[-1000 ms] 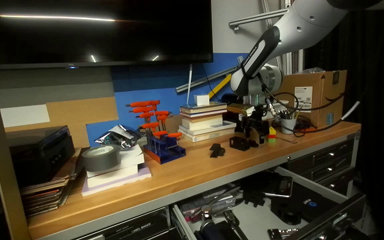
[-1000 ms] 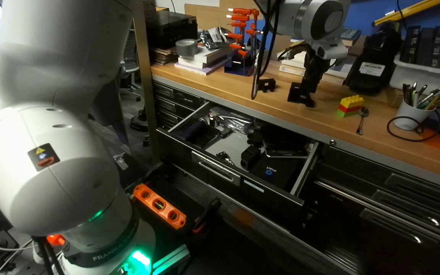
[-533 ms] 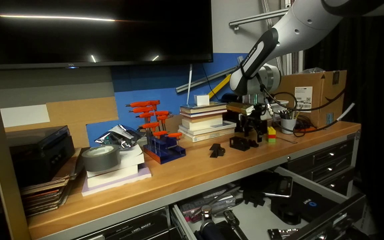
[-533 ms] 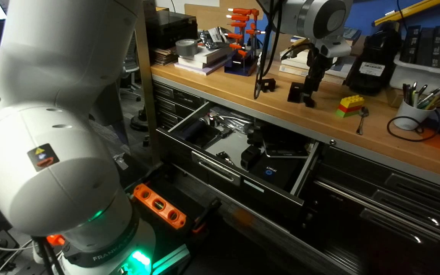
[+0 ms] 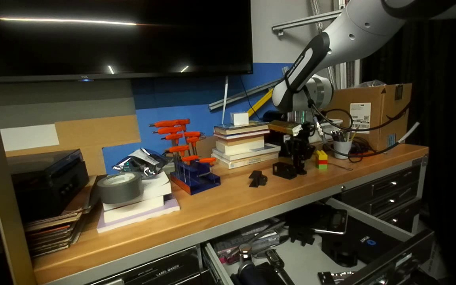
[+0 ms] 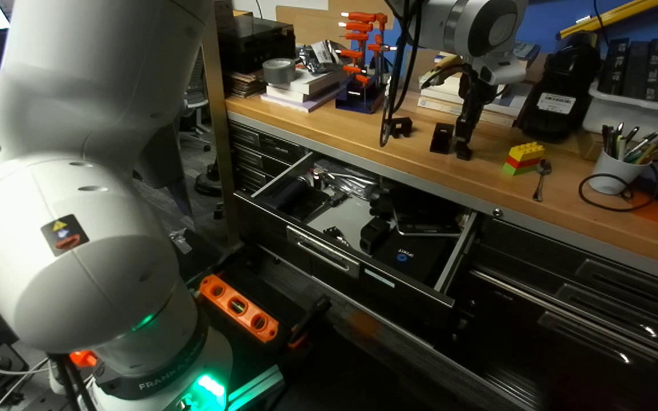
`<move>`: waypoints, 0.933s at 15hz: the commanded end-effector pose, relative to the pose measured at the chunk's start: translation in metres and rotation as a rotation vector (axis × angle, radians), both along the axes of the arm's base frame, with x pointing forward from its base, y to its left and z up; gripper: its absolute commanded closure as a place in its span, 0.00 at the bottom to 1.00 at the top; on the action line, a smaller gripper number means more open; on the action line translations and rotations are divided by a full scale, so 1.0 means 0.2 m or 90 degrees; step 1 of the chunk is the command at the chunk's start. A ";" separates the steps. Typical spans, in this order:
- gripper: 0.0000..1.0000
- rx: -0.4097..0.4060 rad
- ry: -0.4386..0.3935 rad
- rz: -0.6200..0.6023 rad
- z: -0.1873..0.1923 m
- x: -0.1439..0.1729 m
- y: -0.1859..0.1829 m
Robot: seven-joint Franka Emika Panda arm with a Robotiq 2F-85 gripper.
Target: Put the three black objects in the open drawer then close the drawer
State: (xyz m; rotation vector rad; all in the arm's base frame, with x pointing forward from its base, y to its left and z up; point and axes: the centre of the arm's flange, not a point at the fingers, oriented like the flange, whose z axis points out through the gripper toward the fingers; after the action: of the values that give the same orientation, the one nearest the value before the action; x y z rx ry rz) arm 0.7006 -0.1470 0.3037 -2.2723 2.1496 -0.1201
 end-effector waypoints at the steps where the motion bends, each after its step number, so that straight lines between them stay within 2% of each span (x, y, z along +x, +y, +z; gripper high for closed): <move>1: 0.78 0.006 -0.007 0.012 0.01 0.03 -0.01; 5: 0.78 0.008 -0.004 0.034 0.01 -0.02 0.02; 14: 0.78 0.010 0.014 0.109 0.00 -0.45 0.17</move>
State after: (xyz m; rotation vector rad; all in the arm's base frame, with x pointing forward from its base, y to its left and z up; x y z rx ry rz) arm 0.6625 -0.1291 0.3026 -2.4079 2.0021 -0.0897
